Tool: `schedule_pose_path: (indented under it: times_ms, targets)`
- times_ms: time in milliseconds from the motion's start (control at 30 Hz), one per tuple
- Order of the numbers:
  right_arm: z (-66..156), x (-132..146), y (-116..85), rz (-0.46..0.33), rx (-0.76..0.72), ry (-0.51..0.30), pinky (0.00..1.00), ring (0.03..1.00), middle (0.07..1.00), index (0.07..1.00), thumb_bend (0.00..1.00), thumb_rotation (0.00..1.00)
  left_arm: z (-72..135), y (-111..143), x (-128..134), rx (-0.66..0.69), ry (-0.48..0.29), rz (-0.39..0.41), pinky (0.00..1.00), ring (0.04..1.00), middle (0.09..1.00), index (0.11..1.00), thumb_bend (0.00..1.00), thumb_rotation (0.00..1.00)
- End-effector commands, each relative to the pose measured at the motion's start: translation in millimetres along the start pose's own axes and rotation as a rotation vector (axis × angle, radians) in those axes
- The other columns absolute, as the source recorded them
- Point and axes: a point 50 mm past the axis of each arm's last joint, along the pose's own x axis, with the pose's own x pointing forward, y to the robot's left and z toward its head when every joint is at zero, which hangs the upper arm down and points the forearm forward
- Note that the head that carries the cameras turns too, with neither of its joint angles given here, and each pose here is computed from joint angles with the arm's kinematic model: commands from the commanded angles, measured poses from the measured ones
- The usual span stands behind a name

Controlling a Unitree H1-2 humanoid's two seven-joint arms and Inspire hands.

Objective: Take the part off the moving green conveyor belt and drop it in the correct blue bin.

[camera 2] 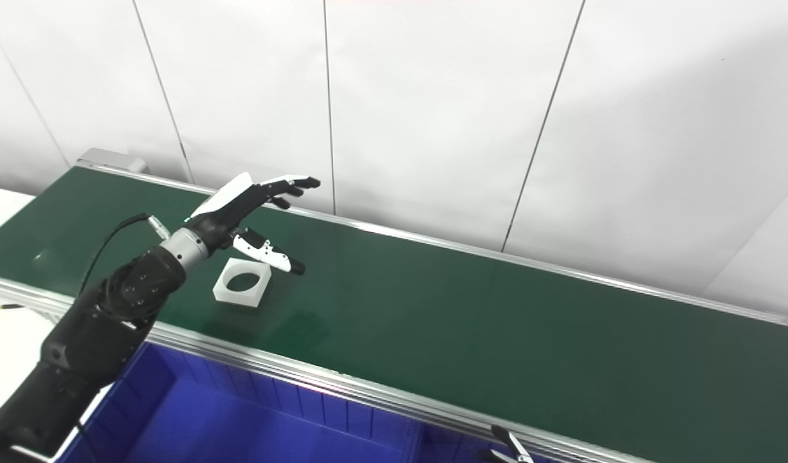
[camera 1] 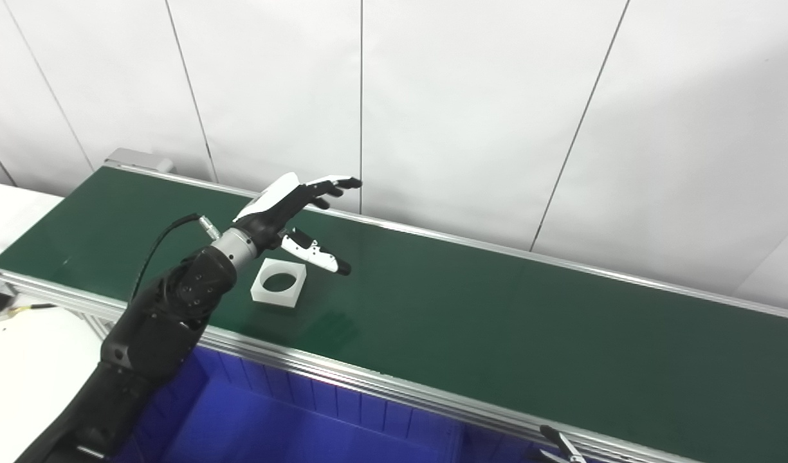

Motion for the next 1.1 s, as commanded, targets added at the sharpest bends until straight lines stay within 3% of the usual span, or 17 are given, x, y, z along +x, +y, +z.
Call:
schedule_pose_path:
  times_ms: [0, 233, 400, 700, 1067]
  targets:
    - [9, 2, -2, -0.008, 0.002, -0.078, 0.59, 0.685, 0.749, 0.891, 0.80, 0.32, 4, 26, 13, 0.118, -0.012, 0.030, 0.79, 0.882, 0.919, 0.888, 0.86, 0.22]
    - [8, 1, -3, -0.007, 0.003, -0.078, 0.58, 0.681, 0.745, 0.892, 0.80, 0.32, -15, 18, 27, 0.279, 0.076, -0.047, 0.93, 0.959, 0.951, 0.914, 0.92, 0.25]
    - [9, 0, -3, -0.011, 0.002, -0.080, 0.58, 0.678, 0.741, 0.890, 0.80, 0.32, -26, 7, 33, 0.355, 0.129, -0.122, 0.99, 0.979, 0.971, 0.936, 0.96, 0.21]
    - [11, -2, -3, -0.008, 0.000, -0.086, 0.59, 0.682, 0.744, 0.899, 0.79, 0.34, -41, -10, 32, 0.354, 0.235, -0.192, 0.97, 0.999, 0.990, 0.948, 0.99, 0.18]
    - [13, -1, -4, -0.014, -0.006, -0.090, 0.58, 0.679, 0.739, 0.897, 0.79, 0.35, -60, -27, 21, 0.389, 0.275, -0.266, 1.00, 0.995, 0.987, 0.944, 0.99, 0.16]
